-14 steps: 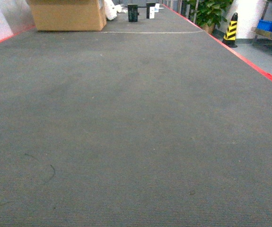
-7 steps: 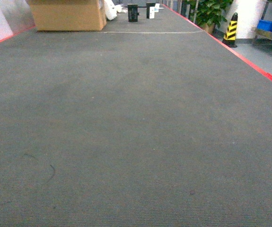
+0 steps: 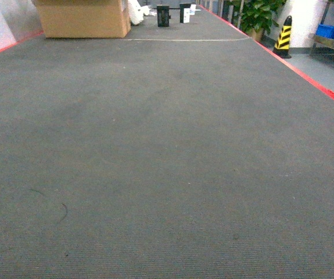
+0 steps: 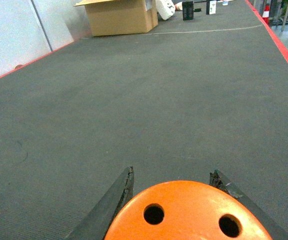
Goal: Sort blue parts and orange caps into right shelf containers
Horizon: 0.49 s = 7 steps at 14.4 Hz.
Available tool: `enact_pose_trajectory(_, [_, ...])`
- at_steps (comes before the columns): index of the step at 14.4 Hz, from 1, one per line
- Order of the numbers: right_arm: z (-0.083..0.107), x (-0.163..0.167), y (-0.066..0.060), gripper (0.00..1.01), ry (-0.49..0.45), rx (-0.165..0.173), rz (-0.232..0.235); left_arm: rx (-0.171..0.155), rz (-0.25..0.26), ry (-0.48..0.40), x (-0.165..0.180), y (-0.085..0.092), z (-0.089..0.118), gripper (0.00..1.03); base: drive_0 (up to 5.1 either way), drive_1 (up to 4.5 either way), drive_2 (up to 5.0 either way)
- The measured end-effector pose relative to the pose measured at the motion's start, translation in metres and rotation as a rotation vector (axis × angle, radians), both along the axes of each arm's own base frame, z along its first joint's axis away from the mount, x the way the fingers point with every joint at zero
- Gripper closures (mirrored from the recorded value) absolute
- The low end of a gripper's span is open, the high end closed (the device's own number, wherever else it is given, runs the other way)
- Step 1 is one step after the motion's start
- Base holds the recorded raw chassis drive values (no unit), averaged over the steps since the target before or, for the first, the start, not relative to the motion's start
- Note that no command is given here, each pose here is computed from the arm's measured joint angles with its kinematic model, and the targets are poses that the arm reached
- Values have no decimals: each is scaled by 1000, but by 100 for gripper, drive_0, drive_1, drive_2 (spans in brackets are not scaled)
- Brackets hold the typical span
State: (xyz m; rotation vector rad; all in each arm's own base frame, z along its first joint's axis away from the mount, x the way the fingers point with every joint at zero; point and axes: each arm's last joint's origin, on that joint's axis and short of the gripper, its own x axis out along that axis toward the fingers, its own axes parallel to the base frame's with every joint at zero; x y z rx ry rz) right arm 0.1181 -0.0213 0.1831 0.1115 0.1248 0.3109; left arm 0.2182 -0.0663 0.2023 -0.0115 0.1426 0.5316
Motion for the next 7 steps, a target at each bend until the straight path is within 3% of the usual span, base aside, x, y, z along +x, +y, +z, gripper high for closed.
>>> enact_pose_trajectory(7, [0,0,0,60,0,0,0,0,0,0,0,0,0,58,0,0,0])
